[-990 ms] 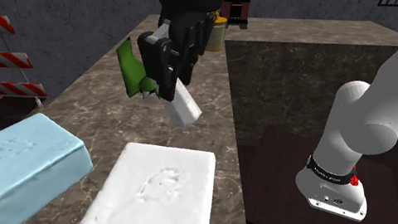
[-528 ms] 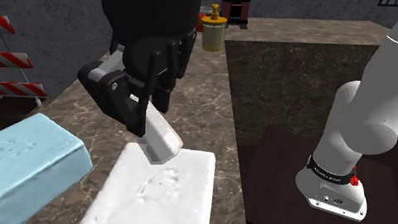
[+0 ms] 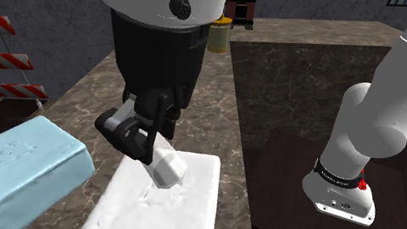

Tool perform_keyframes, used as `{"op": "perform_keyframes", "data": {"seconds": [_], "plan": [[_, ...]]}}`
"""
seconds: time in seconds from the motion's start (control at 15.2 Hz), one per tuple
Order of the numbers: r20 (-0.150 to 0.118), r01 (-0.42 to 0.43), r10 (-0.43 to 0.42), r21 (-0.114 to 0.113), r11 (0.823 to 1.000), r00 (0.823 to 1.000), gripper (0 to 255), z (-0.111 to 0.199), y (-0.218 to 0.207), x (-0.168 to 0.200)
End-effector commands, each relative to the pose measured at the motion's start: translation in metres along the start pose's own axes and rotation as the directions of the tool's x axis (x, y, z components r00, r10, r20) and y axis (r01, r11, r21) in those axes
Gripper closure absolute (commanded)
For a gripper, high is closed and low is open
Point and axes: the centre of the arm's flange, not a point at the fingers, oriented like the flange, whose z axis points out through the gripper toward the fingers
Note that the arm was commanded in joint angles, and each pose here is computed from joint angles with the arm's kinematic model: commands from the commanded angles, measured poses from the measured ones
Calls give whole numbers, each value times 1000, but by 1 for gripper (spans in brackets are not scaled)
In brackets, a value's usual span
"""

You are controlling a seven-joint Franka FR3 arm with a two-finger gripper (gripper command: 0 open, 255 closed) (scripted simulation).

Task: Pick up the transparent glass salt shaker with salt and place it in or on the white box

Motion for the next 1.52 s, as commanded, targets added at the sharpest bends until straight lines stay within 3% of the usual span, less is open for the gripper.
{"op": "perform_keyframes", "data": {"seconds": [0.0, 0.33, 0.79, 0.86, 1.19, 1.45], "plan": [[0, 0, 0, 1, 1000, 1000, 255, 9, -1, -2], [0, 0, 0, 1, 1000, 1000, 255, 35, -2, -8], [0, 0, 0, 1, 1000, 1000, 255, 35, -2, -8], [0, 0, 0, 1, 1000, 1000, 0, 35, -2, -8], [0, 0, 0, 1, 1000, 1000, 0, 35, -2, -8], [0, 0, 0, 1, 1000, 1000, 0, -15, -2, -8]]}}
